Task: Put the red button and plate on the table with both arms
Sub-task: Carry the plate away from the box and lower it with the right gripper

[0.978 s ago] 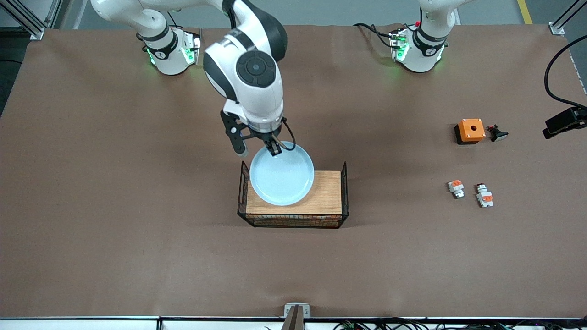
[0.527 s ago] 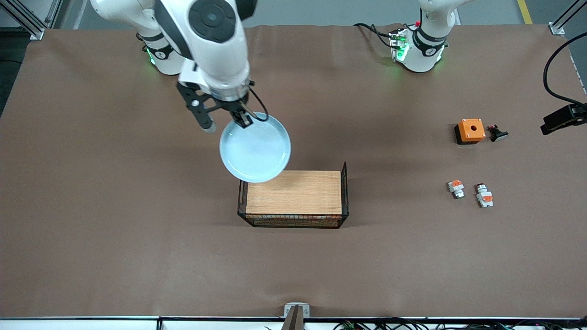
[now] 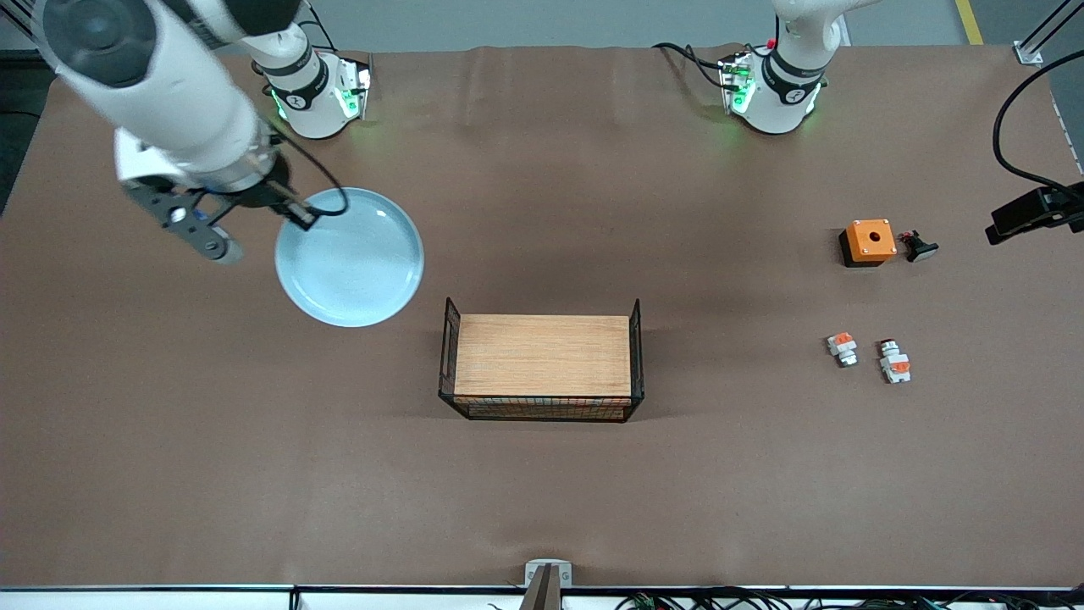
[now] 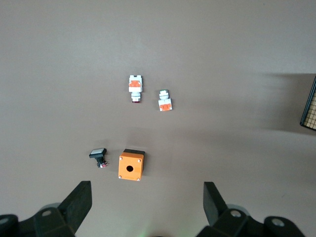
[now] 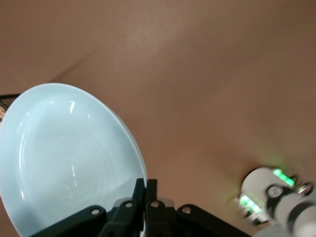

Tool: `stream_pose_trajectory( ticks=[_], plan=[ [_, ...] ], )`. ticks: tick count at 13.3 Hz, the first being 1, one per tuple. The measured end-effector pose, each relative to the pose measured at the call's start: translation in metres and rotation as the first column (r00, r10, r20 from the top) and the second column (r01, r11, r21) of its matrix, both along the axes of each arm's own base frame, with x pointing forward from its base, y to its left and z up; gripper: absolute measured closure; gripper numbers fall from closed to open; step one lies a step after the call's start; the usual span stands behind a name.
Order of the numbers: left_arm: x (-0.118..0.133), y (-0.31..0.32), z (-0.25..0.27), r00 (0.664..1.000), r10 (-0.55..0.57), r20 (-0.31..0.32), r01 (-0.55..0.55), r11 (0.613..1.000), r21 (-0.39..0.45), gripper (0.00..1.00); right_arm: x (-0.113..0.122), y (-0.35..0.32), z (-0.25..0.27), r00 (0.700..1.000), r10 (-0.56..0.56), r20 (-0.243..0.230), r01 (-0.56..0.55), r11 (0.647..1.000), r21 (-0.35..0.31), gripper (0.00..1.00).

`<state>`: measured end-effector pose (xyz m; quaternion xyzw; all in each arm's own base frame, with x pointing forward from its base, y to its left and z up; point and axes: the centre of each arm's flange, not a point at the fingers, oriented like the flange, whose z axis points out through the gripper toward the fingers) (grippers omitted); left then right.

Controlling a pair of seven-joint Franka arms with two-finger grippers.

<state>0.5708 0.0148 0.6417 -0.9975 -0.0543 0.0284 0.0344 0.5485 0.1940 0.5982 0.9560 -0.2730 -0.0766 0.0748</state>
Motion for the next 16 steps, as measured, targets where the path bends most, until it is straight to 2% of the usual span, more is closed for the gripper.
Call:
stream_pose_trajectory(
  ticks=[3,6,9,13,16],
  plan=[
    [-0.014,-0.014,0.001,1.000,-0.015,-0.009,0.016,1.000,0.016,0.00,0.022,-0.092,-0.015,0.983,0.185,-0.011,-0.184,0.981,0.069,0.97],
    [-0.026,-0.014,-0.002,1.000,-0.008,-0.022,0.008,1.000,-0.006,0.00,0.041,-0.168,-0.054,0.951,0.309,0.031,-0.311,0.944,0.110,0.97],
    [-0.032,-0.017,-0.001,1.000,-0.013,-0.022,0.013,1.000,-0.010,0.00,0.048,-0.213,-0.110,0.905,0.419,0.070,-0.425,0.897,0.125,0.97],
    [-0.033,-0.026,-0.002,0.999,-0.030,-0.024,0.030,1.000,-0.010,0.00,0.049,-0.245,-0.183,0.870,0.483,0.093,-0.492,0.861,0.132,0.97],
    [-0.033,-0.042,-0.002,0.998,-0.058,-0.023,0.058,0.998,-0.011,0.00,0.050,-0.262,-0.249,0.873,0.483,0.067,-0.487,0.858,0.161,0.97]
  ],
)
